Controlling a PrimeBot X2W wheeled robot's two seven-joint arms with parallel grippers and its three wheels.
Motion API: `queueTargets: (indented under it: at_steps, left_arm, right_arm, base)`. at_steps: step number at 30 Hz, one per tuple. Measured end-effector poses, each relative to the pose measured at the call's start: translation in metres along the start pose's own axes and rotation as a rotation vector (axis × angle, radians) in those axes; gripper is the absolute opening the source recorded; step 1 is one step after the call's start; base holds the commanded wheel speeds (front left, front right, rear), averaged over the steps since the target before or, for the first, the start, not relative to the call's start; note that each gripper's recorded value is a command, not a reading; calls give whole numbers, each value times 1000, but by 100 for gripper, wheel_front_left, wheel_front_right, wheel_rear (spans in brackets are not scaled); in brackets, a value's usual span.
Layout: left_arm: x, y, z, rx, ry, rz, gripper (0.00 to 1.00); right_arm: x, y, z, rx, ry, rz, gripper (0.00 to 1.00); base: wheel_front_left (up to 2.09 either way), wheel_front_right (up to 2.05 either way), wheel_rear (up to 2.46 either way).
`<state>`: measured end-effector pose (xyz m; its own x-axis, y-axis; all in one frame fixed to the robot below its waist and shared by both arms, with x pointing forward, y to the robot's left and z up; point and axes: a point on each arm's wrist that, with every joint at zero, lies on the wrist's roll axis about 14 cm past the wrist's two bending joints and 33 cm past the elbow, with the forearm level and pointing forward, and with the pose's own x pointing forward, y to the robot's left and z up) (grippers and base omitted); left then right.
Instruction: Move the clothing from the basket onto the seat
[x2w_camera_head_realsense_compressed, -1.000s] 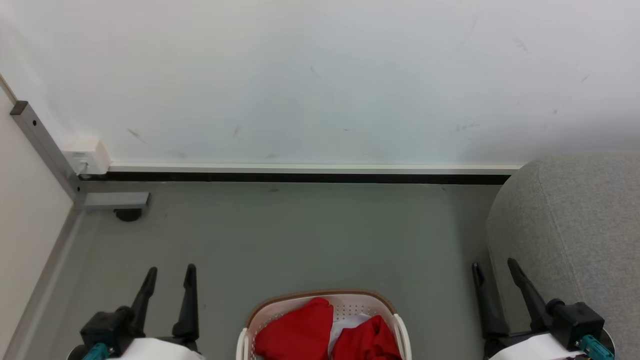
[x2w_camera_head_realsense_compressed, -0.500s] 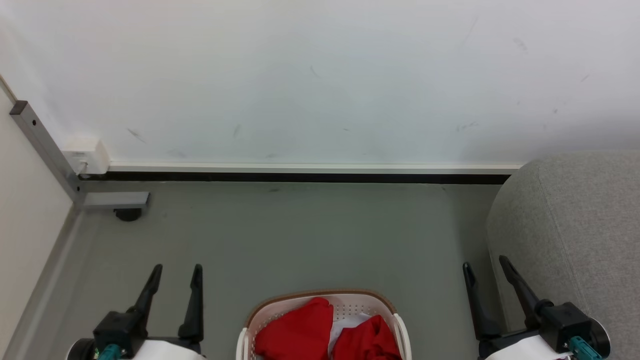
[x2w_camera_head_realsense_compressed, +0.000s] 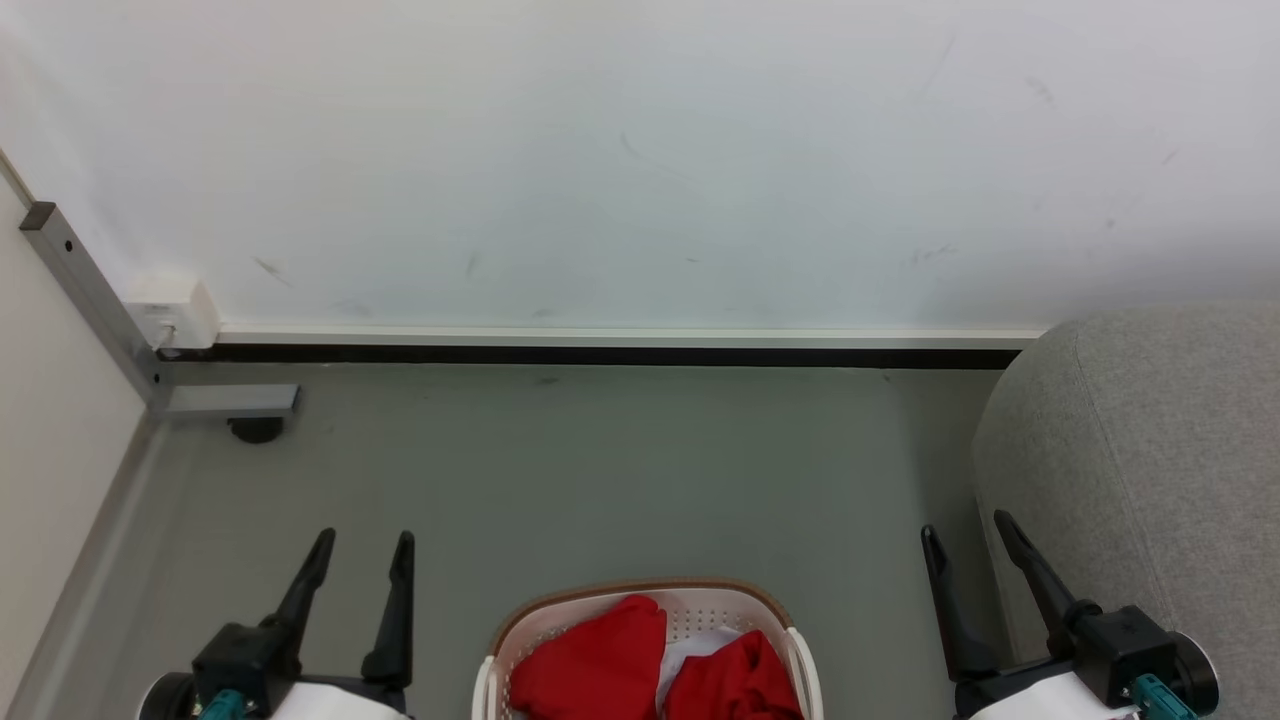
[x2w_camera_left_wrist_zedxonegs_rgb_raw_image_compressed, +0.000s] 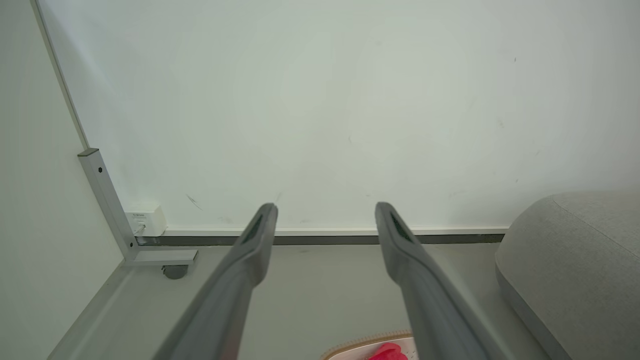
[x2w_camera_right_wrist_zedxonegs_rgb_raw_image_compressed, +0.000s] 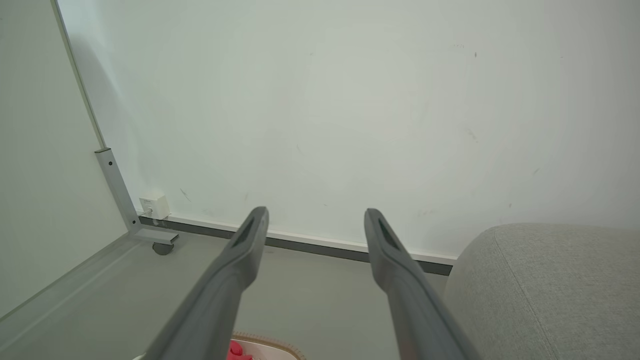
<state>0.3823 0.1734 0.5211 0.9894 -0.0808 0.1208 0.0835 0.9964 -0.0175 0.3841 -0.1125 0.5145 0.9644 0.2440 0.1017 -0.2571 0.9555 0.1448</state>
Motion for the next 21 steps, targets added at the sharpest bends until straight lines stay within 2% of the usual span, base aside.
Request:
queueTargets:
  at_steps: [12,21]
  left_arm:
    - [1,-1,-5,-9,15,-2,100]
    - [12,-20,-25,-47,72,-54,100]
  right_arm:
    - [-1,-2,-2,2,6,-7,100]
    - [-6,-17,-9,36,23,-56,100]
  base:
    - [0,0,0]
    - [0,0,0]
